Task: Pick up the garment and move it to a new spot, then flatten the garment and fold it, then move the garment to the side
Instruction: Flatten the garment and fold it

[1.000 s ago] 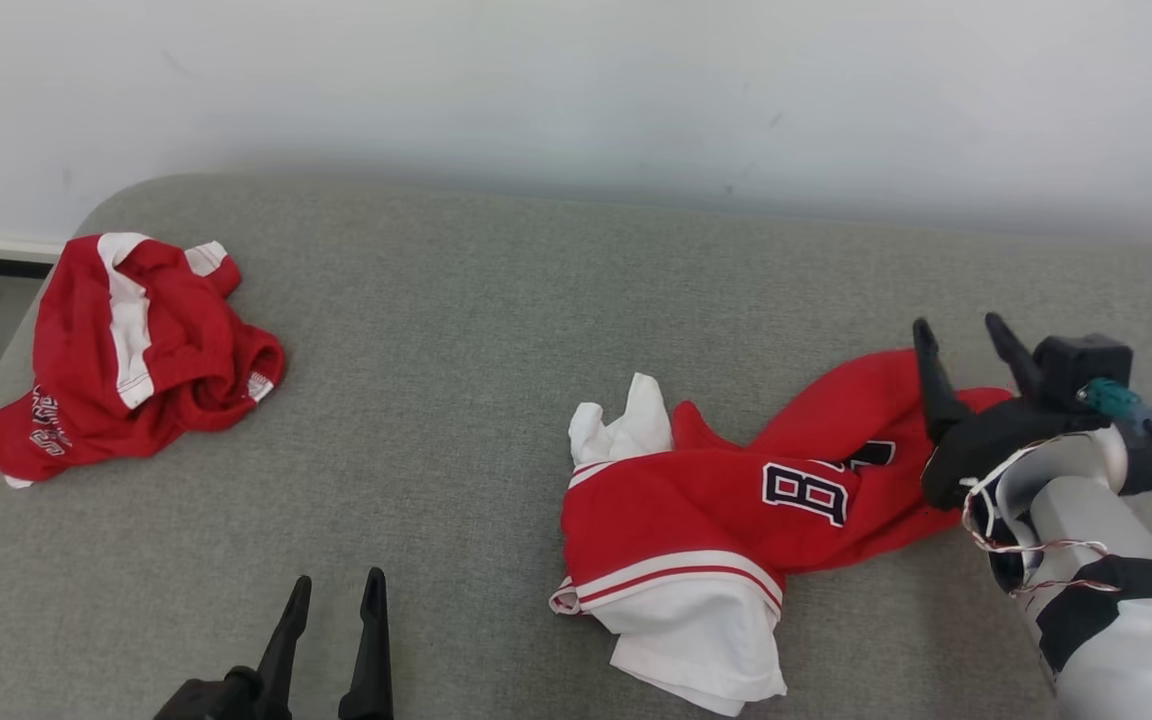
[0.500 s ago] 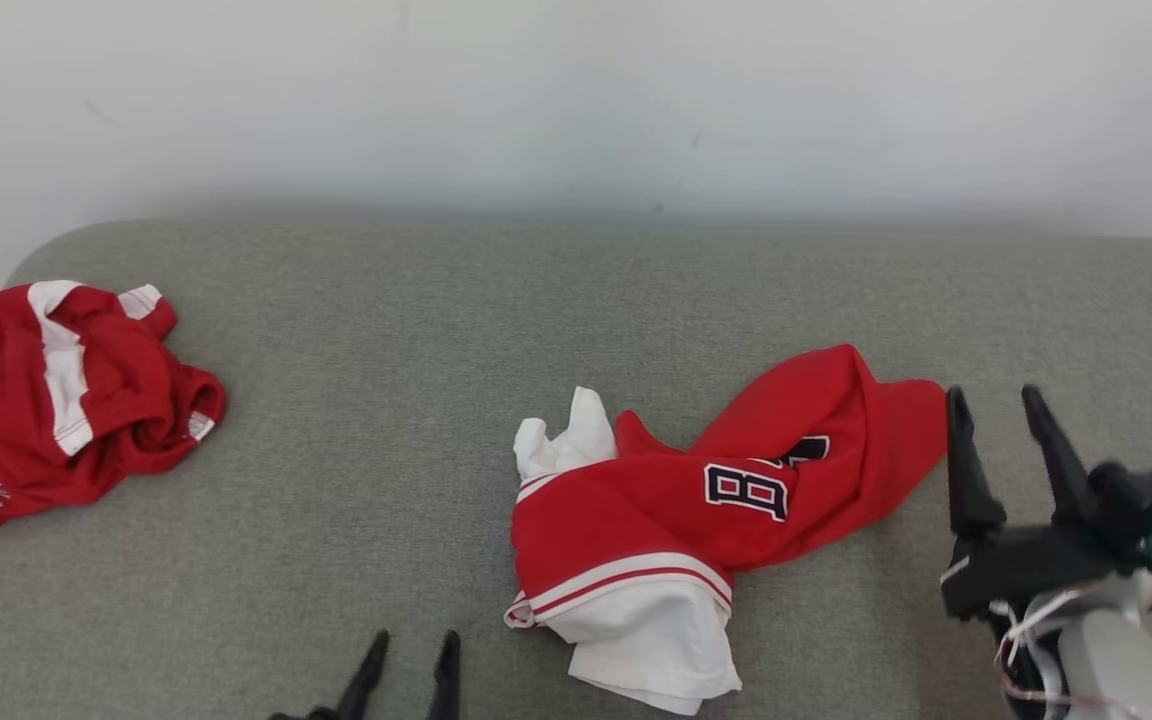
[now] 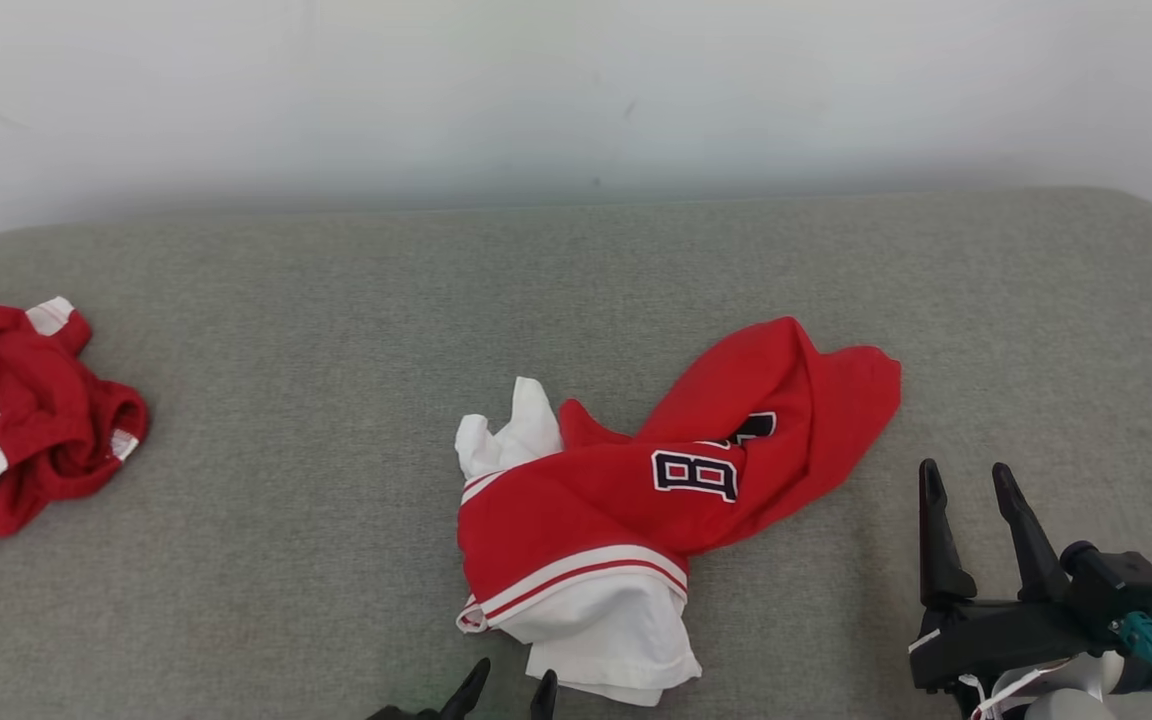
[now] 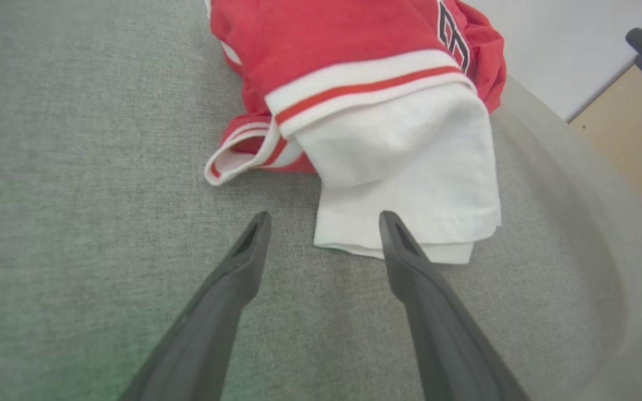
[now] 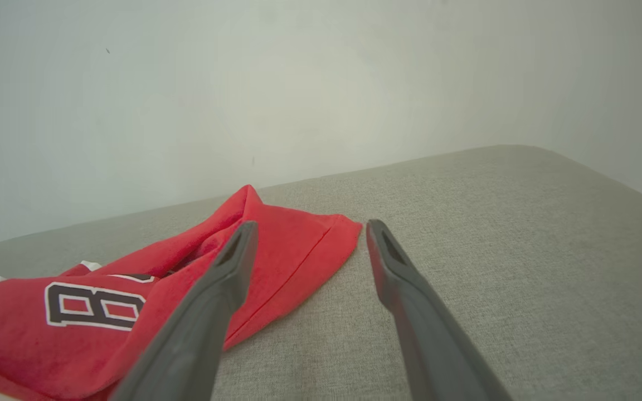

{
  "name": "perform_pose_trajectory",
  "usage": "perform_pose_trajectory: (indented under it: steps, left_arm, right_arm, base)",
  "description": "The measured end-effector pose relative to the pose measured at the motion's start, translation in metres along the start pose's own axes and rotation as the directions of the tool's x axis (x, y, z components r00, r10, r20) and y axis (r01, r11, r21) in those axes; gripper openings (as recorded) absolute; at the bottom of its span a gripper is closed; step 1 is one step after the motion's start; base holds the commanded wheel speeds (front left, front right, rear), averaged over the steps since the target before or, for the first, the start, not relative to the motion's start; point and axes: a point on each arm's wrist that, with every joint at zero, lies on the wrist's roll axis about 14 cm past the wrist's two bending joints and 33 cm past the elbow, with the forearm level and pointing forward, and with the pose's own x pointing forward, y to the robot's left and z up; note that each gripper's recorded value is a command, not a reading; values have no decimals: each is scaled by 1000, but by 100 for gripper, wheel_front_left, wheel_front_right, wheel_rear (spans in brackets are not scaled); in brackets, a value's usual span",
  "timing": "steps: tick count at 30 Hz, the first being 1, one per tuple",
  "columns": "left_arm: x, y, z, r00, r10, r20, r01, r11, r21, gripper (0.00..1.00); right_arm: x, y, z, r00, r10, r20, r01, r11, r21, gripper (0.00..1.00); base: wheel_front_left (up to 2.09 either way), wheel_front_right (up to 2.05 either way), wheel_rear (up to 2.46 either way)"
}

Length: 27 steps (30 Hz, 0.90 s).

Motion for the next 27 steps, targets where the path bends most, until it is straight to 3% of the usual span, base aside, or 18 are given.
perform_pose_trajectory:
  steps: [12,13,14,15,21,27]
  left_arm:
    - [23,-8,-22,993,-51,-108,51,999,1,100]
    - [24,-8,-23,992,-52,-113,52,999,-2,76]
    - [25,-8,-22,992,-53,-111,53,999,-9,22]
    - [25,-8,-21,992,-54,-110,53,999,-13,0]
    - [25,-2,-8,998,-24,-64,21,998,-53,0]
    - [10,31,24,996,80,49,-78,996,-35,0]
  right_arm:
    - [-10,-20,-4,998,-64,-10,64,998,2,100]
    - [-10,-20,-4,998,-67,-11,67,998,2,100]
    - [-10,-21,-4,998,-68,-10,68,998,3,100]
    - [-9,-21,-4,998,-69,-10,69,998,3,100]
    - [-9,-20,-4,998,-68,-7,68,998,8,100]
    - [-9,-13,-10,998,-57,-20,58,998,20,100]
  base:
    - [0,0,0]
    - [0,0,0]
    - [0,0,0]
    - [0,0,0]
    - [0,0,0]
    - [0,0,0]
